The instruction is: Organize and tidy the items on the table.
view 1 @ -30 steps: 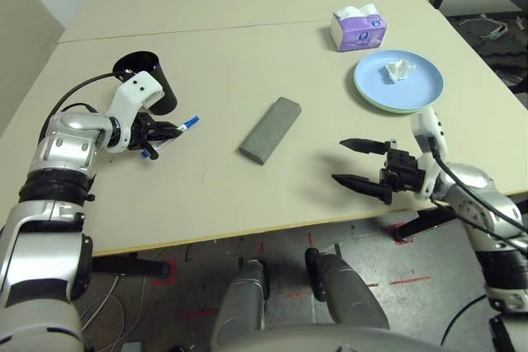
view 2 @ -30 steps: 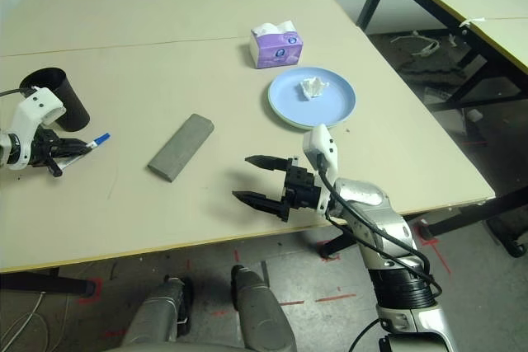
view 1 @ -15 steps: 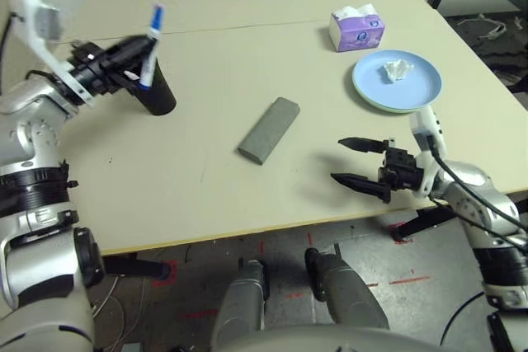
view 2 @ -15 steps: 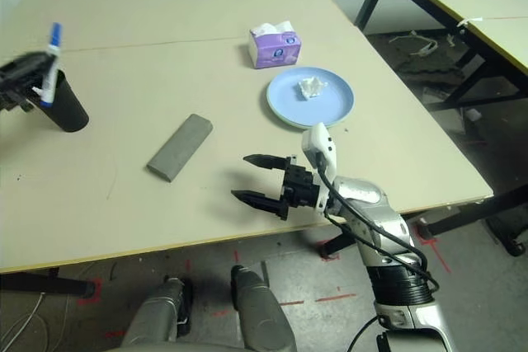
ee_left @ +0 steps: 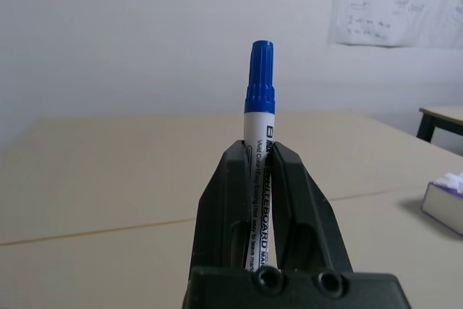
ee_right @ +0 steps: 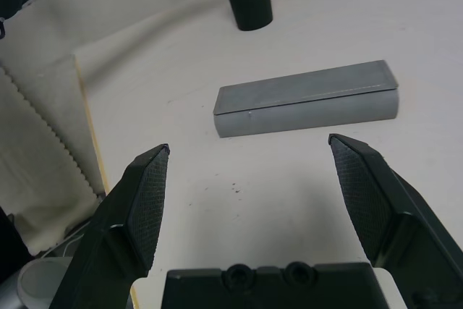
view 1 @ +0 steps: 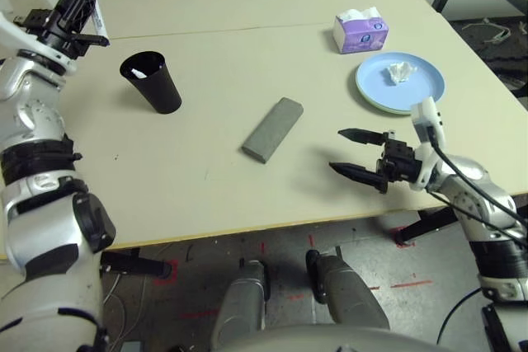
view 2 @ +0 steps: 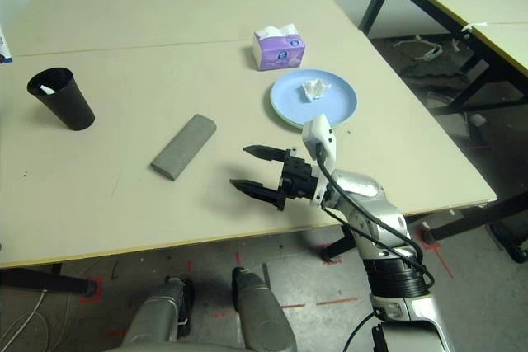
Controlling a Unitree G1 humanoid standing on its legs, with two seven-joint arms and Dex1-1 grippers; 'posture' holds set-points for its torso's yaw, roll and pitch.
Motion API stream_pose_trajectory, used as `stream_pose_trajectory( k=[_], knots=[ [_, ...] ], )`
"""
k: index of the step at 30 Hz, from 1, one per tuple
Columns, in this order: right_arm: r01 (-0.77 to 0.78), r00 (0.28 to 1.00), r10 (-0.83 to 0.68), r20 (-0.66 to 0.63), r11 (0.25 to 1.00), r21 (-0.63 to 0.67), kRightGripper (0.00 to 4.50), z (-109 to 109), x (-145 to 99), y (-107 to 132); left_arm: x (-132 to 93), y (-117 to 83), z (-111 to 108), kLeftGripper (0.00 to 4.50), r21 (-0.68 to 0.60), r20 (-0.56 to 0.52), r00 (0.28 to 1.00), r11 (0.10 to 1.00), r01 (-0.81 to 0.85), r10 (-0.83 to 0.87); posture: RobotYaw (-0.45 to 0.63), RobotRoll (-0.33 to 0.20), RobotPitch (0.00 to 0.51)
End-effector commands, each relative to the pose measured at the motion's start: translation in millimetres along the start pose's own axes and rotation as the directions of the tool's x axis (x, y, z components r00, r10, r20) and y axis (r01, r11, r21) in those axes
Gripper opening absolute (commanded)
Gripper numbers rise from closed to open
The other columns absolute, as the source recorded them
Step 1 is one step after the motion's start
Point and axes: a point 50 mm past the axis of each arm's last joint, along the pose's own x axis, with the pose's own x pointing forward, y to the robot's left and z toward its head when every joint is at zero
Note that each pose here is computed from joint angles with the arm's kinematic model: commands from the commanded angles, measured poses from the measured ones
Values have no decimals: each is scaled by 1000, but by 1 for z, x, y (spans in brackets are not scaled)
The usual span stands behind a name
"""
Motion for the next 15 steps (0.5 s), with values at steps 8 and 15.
stream_pose_trajectory(
  k=[8,15],
  knots=[
    [9,1000,-9,-12,1000,5,4500,1,-7,6,-6,-4,-30,274,27,-70,997,1000,-10,12,-213,0,202],
    [3,1000,-3,-19,1000,3,4500,3,-6,5,-14,0,-36,1275,26,-73,996,999,-47,49,-209,0,208]
  ],
)
